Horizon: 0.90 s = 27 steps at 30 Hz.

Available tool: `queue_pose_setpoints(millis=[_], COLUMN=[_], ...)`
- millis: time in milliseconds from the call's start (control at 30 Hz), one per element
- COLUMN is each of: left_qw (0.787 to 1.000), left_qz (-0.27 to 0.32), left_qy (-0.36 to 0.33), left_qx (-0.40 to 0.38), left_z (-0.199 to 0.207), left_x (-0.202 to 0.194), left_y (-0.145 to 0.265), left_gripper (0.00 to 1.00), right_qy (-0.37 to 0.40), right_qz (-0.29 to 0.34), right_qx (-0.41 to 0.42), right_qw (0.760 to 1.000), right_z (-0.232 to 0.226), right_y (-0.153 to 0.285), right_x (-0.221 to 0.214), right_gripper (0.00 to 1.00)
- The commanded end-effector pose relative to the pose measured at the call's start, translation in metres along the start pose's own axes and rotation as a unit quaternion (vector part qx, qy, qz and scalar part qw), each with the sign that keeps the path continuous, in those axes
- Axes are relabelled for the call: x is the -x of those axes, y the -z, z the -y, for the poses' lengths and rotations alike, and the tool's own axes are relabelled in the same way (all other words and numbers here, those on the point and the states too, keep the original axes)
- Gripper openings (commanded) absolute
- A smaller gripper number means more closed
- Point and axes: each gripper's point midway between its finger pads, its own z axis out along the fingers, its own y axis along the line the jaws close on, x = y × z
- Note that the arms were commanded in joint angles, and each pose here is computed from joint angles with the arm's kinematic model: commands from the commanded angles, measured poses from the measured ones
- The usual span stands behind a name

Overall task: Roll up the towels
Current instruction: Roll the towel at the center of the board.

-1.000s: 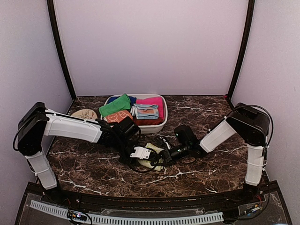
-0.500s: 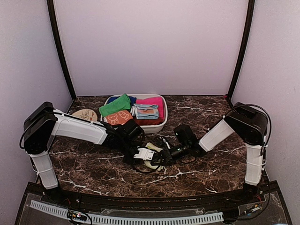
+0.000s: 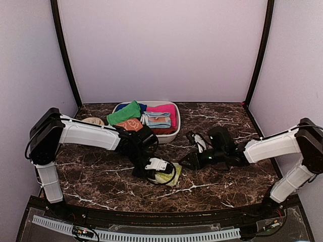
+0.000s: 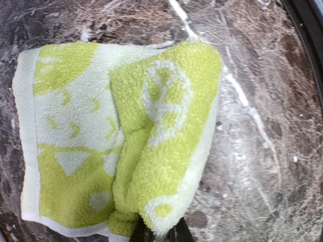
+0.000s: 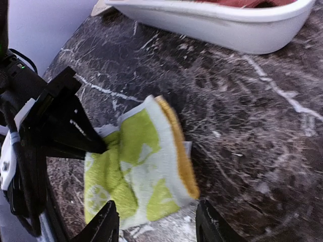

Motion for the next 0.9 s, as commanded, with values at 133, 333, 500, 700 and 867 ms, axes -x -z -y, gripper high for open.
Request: queue_pose_setpoints(millis=[133,333,500,700,867], left_qw=[0.955,0.931,0.915,0.903,0.901], left_qz=[-0.072,-0.088,-0.096,-0.104,-0.107], left_qy=[0.153,0.184,0.212,0.243,0.245], left_qx=[-0.243,-0.303,-0.330,-0.339,-0.341], left_z=[0.103,0.103,0.093,0.080,0.080], left_x=[-0.028,-0.019,-0.018,-0.021,-0.022], left_y=[0.014,0.003,-0.010,-0.017,-0.018], left_gripper=[0.00,0.00,0.00,0.00,0.00], right_qy=[0.225,0.372,0.505,0.628,0.674], right_qz=[0.077,0.061,0.026,0.001,0.009], right_qx=[-0.105,-0.130,-0.148,-0.182,-0.203], right_qw=[0.965,0.917,0.850,0.757,0.710], right_z=[-0.014,-0.059,-0.101,-0.120,-0.121], right_y=[0.038,0.041,0.025,-0.009,-0.031], right_x=[-0.017,-0.060,-0.081,-0.097,-0.094], right_gripper=[0.52,0.52,0.52,0.51,0.50])
